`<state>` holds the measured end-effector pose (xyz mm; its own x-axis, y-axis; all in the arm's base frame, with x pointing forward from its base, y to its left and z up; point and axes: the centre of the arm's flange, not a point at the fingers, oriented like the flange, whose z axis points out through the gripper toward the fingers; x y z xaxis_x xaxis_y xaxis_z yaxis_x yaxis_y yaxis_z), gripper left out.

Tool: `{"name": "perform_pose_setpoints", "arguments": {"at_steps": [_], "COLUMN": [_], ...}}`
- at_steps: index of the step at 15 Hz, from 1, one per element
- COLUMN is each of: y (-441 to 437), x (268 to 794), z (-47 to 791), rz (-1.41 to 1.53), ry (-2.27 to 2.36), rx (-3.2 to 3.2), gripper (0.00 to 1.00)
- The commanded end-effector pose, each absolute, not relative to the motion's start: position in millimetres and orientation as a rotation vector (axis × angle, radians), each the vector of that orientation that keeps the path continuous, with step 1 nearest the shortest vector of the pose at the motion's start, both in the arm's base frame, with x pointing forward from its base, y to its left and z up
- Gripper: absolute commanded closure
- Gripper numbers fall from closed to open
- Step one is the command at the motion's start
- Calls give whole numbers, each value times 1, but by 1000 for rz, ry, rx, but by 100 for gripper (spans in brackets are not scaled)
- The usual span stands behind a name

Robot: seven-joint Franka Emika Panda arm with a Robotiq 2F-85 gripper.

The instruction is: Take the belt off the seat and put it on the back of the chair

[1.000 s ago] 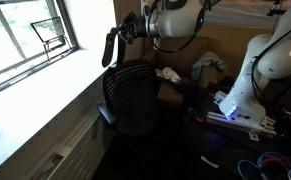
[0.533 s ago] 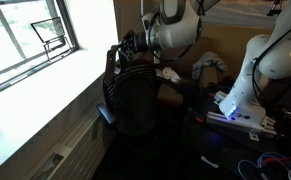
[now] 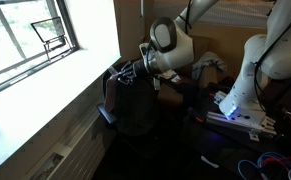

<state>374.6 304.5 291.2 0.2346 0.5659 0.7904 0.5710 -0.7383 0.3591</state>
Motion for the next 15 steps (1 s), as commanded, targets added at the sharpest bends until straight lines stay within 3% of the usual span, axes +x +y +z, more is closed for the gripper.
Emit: {"name": "perform_pose_setpoints", "arguments": {"at_steps": [1,4,12,15], "y": [305,310,350,334], "x": [375,375,301,313], "z": [292,245,139,179], "rz": [-1574,-1337,-856,-1014], "ry": [-1132,-1106,-862,-874], "rx": [-2462,-2467,-2467,-2532], "gripper": [99,99,99,99]}}
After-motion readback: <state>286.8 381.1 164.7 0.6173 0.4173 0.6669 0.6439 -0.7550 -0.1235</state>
